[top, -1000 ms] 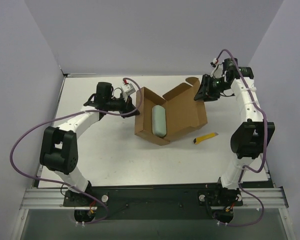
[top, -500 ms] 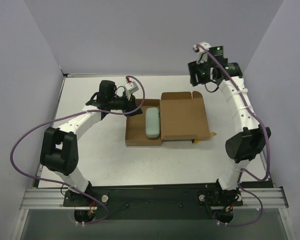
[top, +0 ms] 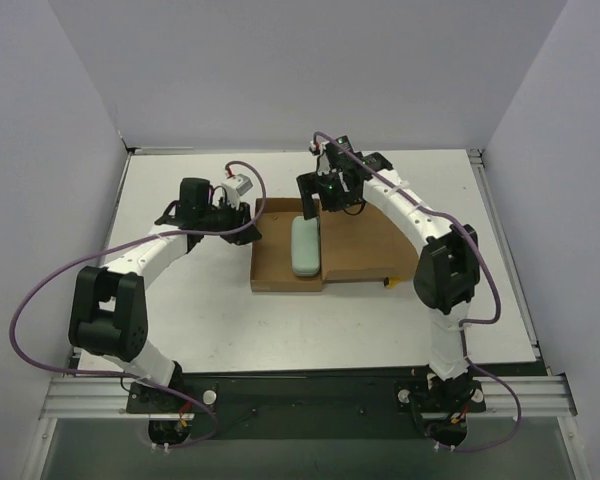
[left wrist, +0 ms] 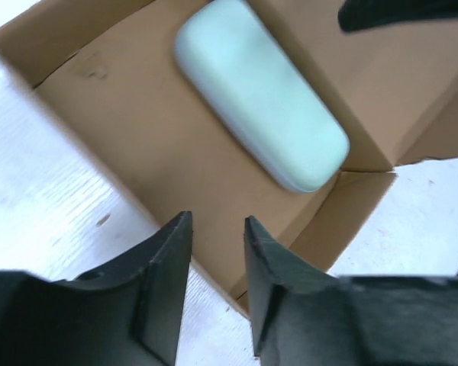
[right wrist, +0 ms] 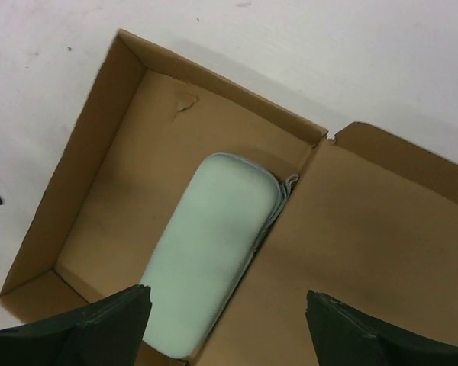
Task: Unpack the express box
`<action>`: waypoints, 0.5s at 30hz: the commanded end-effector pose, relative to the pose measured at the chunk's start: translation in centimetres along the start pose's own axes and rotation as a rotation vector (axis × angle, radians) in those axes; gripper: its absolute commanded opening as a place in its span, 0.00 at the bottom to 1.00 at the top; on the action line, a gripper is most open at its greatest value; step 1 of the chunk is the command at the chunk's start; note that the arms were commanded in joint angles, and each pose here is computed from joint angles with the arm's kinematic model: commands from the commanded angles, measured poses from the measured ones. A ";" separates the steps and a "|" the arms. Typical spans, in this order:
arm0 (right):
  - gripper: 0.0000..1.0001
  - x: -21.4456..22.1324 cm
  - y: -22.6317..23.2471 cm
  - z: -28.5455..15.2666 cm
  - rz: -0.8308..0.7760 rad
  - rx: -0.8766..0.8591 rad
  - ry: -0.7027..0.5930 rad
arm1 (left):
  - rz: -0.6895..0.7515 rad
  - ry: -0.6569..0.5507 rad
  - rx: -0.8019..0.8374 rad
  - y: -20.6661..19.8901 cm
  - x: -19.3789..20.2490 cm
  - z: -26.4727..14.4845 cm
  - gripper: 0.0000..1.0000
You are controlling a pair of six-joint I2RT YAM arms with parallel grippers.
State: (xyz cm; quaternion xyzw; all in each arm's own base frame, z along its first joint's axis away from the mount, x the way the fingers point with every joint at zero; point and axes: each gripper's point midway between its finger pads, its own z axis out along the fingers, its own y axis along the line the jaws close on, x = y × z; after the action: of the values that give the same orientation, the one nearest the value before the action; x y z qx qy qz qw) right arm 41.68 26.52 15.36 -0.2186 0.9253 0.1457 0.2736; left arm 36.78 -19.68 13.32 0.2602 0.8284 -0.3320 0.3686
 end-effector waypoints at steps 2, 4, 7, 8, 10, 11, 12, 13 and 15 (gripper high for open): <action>0.90 3.4 2.2 3.5 0.135 -0.068 0.137 | -0.111 -0.026 -0.176 2.1 1.4 -2.0 0.47; 0.88 3.5 2.9 4.1 0.131 -0.078 0.149 | -0.121 -0.039 -0.191 2.0 2.5 -2.5 0.51; 0.86 3.7 3.3 4.9 0.130 -0.082 0.161 | -0.139 -0.004 -0.199 1.9 4.3 -2.6 0.52; 0.86 4.2 3.0 5.4 0.131 -0.062 0.178 | -0.139 -0.002 -0.196 1.8 4.6 -2.5 0.52; 0.85 4.6 2.8 5.8 0.140 -0.052 0.192 | -0.140 0.013 -0.175 1.3 5.6 -2.2 0.53; 0.86 5.1 2.6 6.1 0.145 -0.040 0.206 | -0.137 0.015 -0.164 1.1 5.7 -2.0 0.53; 0.86 5.4 2.5 6.4 0.144 -0.033 0.214 | -0.138 0.019 -0.156 0.9 6.0 -1.8 0.53; 0.86 5.8 2.7 6.8 0.134 -0.031 0.227 | -0.141 0.022 -0.144 0.6 6.2 -1.7 0.53; 0.86 6.2 2.9 7.2 0.120 -0.024 0.236 | -0.146 0.028 -0.126 0.3 6.3 -1.4 0.53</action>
State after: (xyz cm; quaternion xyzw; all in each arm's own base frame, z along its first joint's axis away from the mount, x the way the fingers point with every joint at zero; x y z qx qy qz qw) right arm 39.68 29.52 8.14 -0.1834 0.9530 0.1633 0.1775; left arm 31.81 -16.12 7.20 0.1685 0.8895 -0.2851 0.3148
